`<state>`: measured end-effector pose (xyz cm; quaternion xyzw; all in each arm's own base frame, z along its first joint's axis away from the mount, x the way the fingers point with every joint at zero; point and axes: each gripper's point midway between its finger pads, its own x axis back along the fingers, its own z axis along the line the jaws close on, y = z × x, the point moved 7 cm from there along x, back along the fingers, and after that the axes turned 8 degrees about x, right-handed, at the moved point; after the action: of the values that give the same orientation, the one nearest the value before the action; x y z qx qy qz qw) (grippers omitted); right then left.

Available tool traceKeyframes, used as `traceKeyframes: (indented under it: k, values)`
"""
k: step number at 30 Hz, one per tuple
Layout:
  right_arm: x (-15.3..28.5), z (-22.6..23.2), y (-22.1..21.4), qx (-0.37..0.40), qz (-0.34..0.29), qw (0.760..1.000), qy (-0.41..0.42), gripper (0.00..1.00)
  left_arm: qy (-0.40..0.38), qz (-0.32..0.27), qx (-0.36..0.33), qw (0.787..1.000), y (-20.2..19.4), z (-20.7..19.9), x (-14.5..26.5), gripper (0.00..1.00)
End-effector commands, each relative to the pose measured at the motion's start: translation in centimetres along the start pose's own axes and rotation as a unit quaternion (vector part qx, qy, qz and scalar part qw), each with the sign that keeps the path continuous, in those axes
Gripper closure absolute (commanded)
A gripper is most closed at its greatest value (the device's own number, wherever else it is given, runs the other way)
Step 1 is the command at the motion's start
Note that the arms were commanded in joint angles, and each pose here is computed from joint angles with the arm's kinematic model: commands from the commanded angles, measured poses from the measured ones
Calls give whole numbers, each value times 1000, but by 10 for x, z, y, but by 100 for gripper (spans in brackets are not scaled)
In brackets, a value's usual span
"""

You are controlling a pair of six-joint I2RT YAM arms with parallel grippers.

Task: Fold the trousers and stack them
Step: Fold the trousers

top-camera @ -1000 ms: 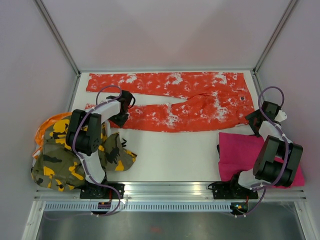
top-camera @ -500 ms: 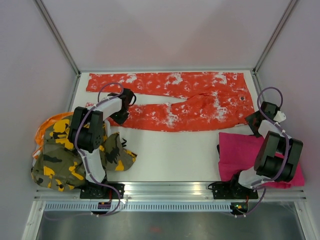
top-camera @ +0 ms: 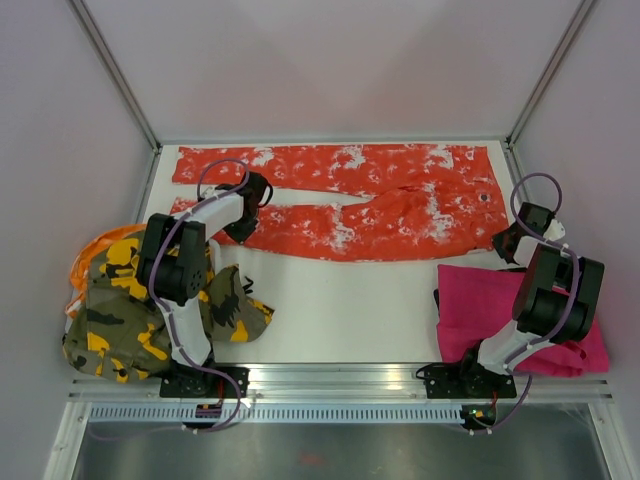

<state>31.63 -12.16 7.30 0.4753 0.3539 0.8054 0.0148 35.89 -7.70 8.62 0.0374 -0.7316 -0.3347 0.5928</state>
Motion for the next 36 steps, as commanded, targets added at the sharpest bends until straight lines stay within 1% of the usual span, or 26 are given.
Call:
traceKeyframes:
  k: [1,4,5,9,11,13,14,16,17,20,22,23,24,25,26,27,28,29,30,33,34,35,36]
  values:
    - [2,10,10,-17,-19,999,30,100,-49,-58,16,997,34,-18,26,98]
    - [16,22,27,-21,-44,997,57,100,-71,-91,19,993,55,-26,45,98]
    - [20,26,33,-21,-52,996,65,100,-74,-102,6,992,61,-27,50,98]
    - [45,49,68,-19,-101,989,109,100,-84,-168,5,982,93,-40,71,98]
    - [52,58,79,-8,-113,986,124,100,-80,-189,-5,979,101,-47,73,98]
    - [59,72,95,3,-129,981,142,100,-85,-213,3,973,116,-58,82,98]
    - [61,76,100,11,-136,980,148,100,-81,-218,-10,973,117,-63,78,98]
    - [66,92,112,28,-150,974,166,100,-90,-239,0,967,130,-78,86,98]
    - [67,98,117,46,-156,972,171,100,-91,-247,-16,965,134,-82,86,98]
    - [61,127,129,82,-158,963,202,100,-120,-265,-43,956,145,-111,80,98]
    - [51,148,135,102,-157,958,217,100,-130,-269,-51,953,150,-128,71,98]
    - [42,161,139,112,-155,955,227,100,-139,-282,-56,948,158,-137,74,98]
    - [37,167,141,116,-154,954,231,100,-126,-283,-68,948,156,-142,60,98]
    - [30,173,142,121,-153,953,233,100,-125,-286,-71,947,158,-146,58,98]
    - [18,182,147,123,-149,953,233,100,-122,-291,-93,944,160,-149,54,98]
    - [12,188,148,129,-147,953,233,100,-132,-290,-99,943,165,-155,54,98]
    - [4,192,150,133,-146,952,233,100,-128,-285,-126,941,161,-159,43,98]
    - [-10,198,151,138,-136,954,228,100,-141,-278,-132,941,163,-164,42,98]
    - [-15,202,154,147,-137,953,228,100,-141,-273,-142,941,162,-165,34,98]
    - [-37,218,157,173,-132,945,242,100,-152,-276,-151,937,162,-173,27,98]
    - [-54,218,150,181,-119,946,241,100,-150,-274,-157,937,159,-176,18,98]
    - [-53,227,158,187,-129,940,253,100,-157,-278,-153,935,162,-182,20,98]
    - [-57,231,156,195,-125,936,264,100,-157,-280,-156,934,162,-185,16,98]
